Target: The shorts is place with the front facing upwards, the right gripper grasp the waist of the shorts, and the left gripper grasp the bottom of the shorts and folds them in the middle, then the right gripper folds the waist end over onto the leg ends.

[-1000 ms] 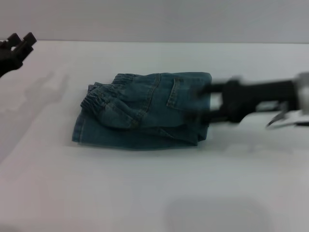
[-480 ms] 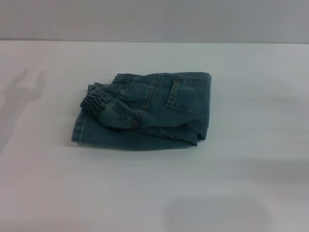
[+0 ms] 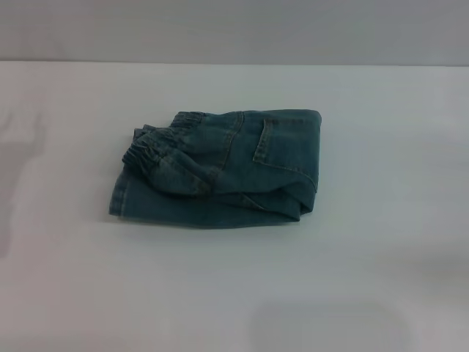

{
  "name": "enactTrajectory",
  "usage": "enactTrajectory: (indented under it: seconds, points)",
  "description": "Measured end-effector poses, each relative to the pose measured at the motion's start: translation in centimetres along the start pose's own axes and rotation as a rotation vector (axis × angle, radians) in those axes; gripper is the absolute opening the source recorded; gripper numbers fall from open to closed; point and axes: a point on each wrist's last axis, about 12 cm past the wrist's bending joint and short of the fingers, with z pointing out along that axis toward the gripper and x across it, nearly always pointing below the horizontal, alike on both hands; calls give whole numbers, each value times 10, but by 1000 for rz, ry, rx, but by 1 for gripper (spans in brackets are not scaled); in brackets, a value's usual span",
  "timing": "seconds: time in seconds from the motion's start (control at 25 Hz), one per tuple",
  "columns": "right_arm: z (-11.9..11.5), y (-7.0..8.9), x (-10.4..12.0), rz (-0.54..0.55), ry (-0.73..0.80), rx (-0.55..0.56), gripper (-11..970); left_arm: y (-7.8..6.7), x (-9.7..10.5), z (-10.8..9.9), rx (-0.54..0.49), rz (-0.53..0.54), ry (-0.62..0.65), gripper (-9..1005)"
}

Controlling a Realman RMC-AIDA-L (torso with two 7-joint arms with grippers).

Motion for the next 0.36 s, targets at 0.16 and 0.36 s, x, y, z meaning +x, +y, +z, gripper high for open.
enactTrajectory:
  seconds: [0.16,0.36]
  points:
    - [2,0,1,2,6,13,784,1,0,-2,-29,5,-9,495]
    - [-2,2,4,13,22,17,784,2,0,-5,-47,0,-8,495]
